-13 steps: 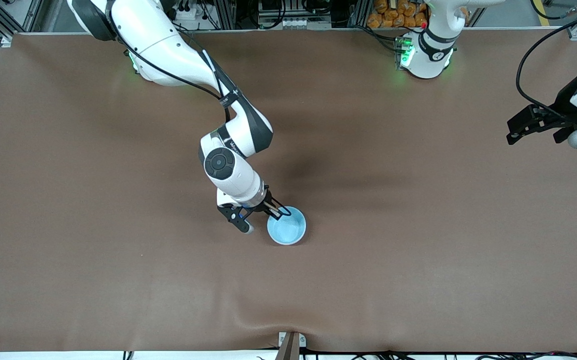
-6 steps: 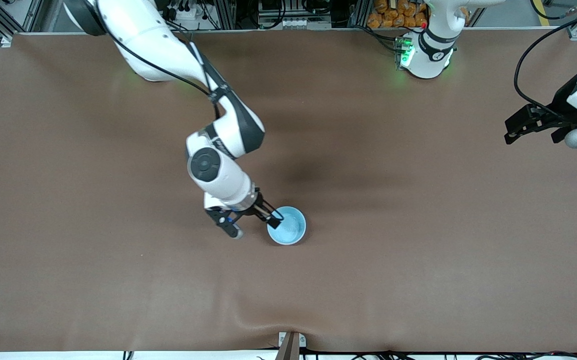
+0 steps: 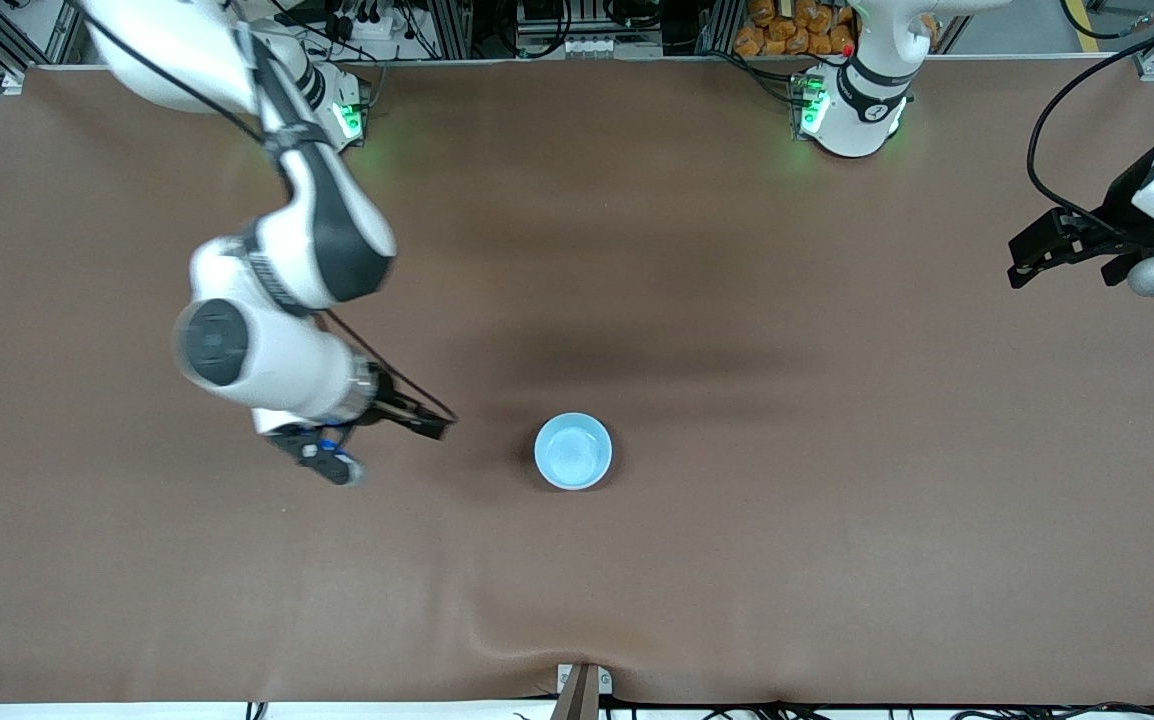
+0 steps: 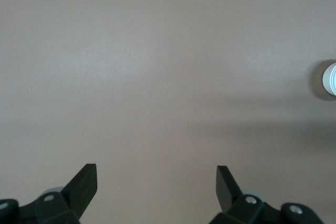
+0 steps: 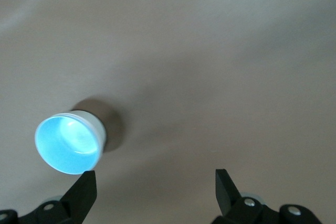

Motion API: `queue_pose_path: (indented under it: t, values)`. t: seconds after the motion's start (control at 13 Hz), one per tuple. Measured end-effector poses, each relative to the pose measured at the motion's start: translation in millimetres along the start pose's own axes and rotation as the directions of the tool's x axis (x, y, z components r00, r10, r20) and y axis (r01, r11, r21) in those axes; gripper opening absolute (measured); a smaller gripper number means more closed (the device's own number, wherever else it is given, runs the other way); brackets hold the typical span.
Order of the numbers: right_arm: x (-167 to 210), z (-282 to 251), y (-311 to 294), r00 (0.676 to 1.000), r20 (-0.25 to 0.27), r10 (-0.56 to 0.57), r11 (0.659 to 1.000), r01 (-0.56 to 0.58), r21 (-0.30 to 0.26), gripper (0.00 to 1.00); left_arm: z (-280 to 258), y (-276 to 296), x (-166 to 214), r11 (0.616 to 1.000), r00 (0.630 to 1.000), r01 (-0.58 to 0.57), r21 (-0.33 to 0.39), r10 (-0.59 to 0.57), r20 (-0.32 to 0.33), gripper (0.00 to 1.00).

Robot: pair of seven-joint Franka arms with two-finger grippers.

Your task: Stack pink and blue bowls on white bowl

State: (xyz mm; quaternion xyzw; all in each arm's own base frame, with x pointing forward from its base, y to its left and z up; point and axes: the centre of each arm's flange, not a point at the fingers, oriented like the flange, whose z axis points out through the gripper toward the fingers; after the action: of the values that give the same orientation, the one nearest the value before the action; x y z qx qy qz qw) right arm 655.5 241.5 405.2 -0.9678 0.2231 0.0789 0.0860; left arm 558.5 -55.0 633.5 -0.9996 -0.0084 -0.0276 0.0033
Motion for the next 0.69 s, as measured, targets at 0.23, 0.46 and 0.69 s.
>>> queue_pose_path:
  t: [0.23,0.46,0.69]
  values:
    - [32.8,-30.3,80.9,0.990,0.041,-0.137,0.990,0.138,-0.007,1.00,0.1,-0.1,-0.1,1.000,1.000,0.000,0.000,0.000,0.001,1.00]
    - [40.0,-61.1,149.4,0.963,0.049,-0.265,0.964,0.264,0.014,1.00,0.2,-0.3,-0.1,1.000,1.000,0.000,0.000,0.000,0.002,1.00]
    - [25.7,-113.6,198.7,0.928,0.006,-0.372,0.928,0.372,-0.025,1.00,0.3,-0.1,-0.2,1.000,1.000,0.000,0.000,0.000,0.002,1.00]
